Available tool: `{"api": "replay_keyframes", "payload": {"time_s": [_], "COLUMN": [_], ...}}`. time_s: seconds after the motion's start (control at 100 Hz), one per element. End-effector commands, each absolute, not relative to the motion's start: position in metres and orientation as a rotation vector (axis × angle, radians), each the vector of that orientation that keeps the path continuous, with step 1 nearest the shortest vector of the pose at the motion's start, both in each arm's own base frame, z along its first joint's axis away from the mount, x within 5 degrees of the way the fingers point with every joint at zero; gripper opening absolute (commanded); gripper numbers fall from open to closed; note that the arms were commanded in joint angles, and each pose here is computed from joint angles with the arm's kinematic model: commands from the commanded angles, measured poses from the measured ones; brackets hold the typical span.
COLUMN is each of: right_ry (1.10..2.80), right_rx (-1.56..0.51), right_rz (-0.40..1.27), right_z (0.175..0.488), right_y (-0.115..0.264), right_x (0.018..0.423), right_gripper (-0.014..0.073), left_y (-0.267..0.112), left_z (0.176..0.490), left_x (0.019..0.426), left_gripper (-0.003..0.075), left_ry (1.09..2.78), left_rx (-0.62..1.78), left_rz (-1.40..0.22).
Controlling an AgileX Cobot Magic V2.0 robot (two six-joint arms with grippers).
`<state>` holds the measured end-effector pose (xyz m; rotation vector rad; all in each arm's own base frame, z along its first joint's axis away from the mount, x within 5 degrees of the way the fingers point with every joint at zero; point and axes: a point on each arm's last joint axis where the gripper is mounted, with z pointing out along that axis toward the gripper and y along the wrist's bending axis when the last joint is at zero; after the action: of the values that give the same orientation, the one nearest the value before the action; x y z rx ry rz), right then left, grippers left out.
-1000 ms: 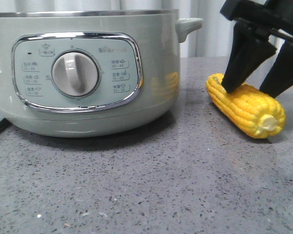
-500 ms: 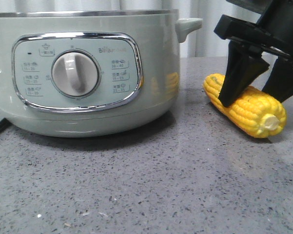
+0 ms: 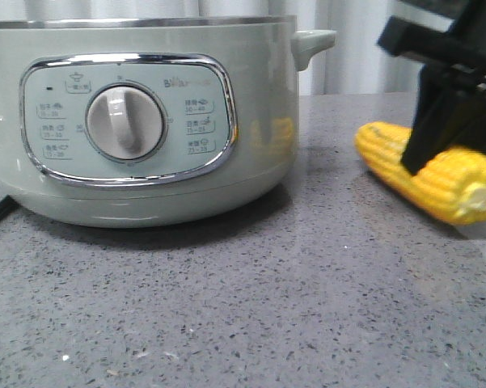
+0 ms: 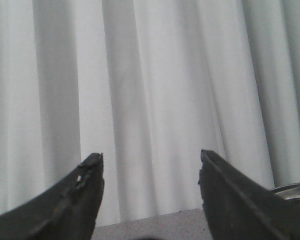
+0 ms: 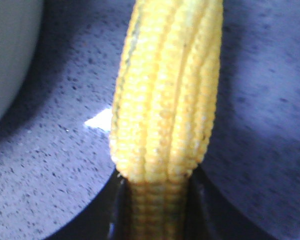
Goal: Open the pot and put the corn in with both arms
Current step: 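Lift the corn cob with the right gripper and carry it over the pot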
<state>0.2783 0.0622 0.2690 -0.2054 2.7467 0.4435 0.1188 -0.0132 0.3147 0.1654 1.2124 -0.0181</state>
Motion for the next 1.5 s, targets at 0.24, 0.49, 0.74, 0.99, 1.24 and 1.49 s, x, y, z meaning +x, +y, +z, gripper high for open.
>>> {"api": "replay_keyframes", "payload": {"time_s": [0.24,0.49,0.74,0.99,1.24,1.49], "right_ry": [2.388,2.166,2.006,1.938,2.028,2.051], "right_rx": [-0.143,-0.218,-0.394,-0.541,-0.573,-0.579], "right_rz": [0.357,0.505,0.62,0.677,0.681,0.68], "right_z": [0.365,0.425,0.449,0.446,0.423,0.415], "right_y": [0.032,0.055,0.106,0.166,0.191,0.195], "right_x": [0.232,0.215,0.227,0.261,0.301,0.308], "right_gripper": [-0.0047,-0.0047,-0.0047,-0.0046,0.0164,0.0385], "left_y": [-0.014,-0.014,-0.014,-0.014,-0.015,-0.015], "left_z": [0.332,0.332,0.332,0.333,0.335,0.335], "left_x": [0.116,0.116,0.116,0.115,0.114,0.114], "left_gripper": [0.0375,0.0375,0.0375,0.0347,0.0332,0.0332], "left_ry": [1.113,1.113,1.114,1.104,1.073,1.076], "left_rx": [0.154,0.151,0.149,0.15,0.153,0.135], "left_rz": [-0.042,-0.047,-0.049,-0.051,-0.055,-0.084]}}
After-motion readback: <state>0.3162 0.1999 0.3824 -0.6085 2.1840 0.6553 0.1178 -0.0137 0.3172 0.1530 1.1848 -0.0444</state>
